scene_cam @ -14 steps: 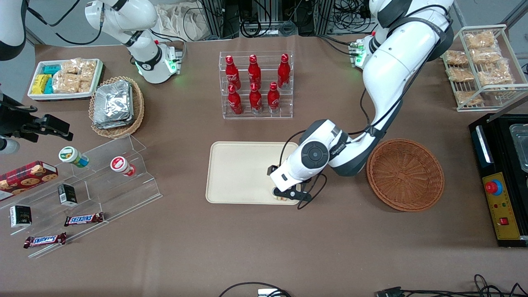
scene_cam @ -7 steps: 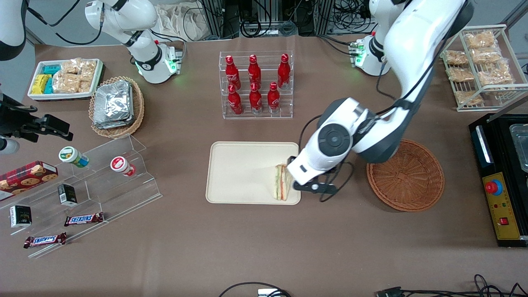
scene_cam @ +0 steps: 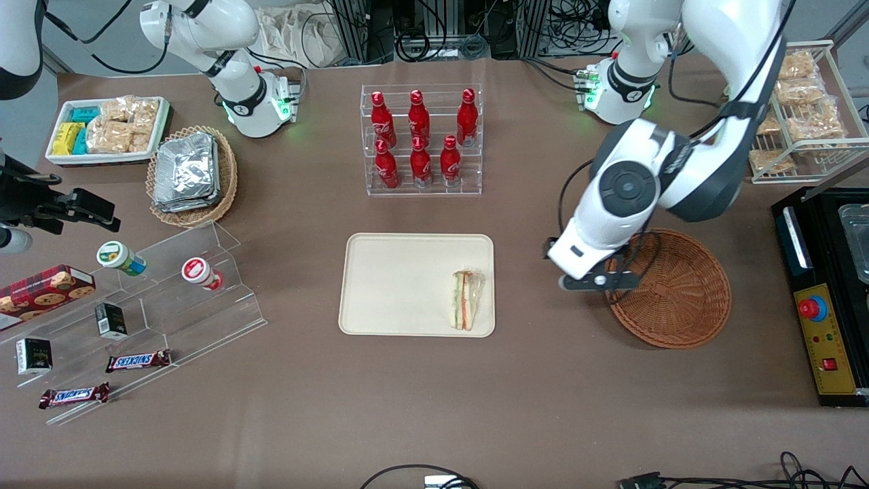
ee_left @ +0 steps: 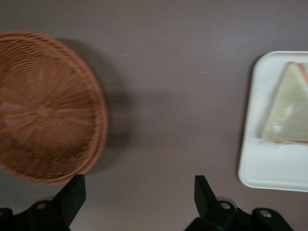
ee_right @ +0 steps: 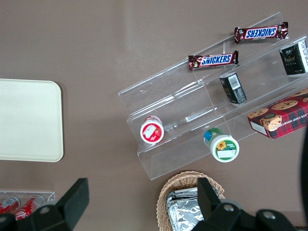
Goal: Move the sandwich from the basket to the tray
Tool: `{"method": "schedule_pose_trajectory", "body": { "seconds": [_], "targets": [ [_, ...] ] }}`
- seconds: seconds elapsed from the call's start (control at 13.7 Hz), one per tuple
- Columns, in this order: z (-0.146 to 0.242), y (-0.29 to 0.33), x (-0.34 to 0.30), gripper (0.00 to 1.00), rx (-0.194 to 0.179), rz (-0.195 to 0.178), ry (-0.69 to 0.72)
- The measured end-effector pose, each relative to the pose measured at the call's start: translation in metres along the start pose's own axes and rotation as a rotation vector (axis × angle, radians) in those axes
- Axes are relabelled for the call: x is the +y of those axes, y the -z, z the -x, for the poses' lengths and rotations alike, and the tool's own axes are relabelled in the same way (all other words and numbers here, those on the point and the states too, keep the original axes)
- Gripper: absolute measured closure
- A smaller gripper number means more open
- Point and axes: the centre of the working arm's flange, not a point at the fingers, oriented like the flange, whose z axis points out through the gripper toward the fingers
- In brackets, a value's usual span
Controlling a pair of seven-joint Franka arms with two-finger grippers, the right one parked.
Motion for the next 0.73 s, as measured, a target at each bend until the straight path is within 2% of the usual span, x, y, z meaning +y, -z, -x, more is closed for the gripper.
{"method": "schedule_pose_trajectory", "body": {
  "seconds": [0.07,0.22,0.51,0.73],
  "targets": [
    [-0.004,0.006,-0.023,0.0,-0.008,-0.01,0.026],
    [-0.02,0.013,-0.079,0.0,-0.008,-0.008,0.075],
    [-0.052,0.037,-0.177,0.0,0.033,0.029,0.107],
    [-0.067,0.044,-0.209,0.0,0.043,0.053,0.141]
  ]
}}
